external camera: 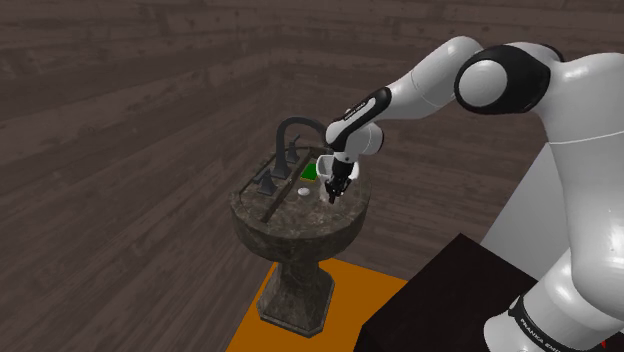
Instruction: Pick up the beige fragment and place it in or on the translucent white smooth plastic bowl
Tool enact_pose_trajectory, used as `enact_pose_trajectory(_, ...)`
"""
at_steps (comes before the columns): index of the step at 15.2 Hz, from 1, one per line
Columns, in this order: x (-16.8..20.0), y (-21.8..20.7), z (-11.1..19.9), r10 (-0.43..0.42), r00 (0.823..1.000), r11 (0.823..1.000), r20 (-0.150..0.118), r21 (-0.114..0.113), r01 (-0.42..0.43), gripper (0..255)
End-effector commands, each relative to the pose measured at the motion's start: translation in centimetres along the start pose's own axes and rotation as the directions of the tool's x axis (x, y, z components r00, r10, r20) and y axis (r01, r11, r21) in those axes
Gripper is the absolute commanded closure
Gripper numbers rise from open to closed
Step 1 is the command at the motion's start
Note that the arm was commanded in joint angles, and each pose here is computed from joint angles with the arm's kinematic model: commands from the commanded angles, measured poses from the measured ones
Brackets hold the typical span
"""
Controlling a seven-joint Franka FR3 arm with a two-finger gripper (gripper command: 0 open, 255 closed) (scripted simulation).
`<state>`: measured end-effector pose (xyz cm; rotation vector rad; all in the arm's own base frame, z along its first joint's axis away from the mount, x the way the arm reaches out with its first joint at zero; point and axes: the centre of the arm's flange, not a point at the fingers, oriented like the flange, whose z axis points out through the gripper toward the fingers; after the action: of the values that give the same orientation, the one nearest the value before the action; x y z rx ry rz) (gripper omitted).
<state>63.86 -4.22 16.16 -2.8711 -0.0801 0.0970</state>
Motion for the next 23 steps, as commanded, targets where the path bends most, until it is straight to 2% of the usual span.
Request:
enact_pose_trajectory(1, -0.1, -0.3, -1.0, 0.0, 1.0, 1.0, 0.0, 0.0, 0.0, 255)
enact_pose_trajectory(23, -0.8, -3.4, -12.2, 0.0, 1.0, 1.0, 0.0, 0.0, 0.0, 255)
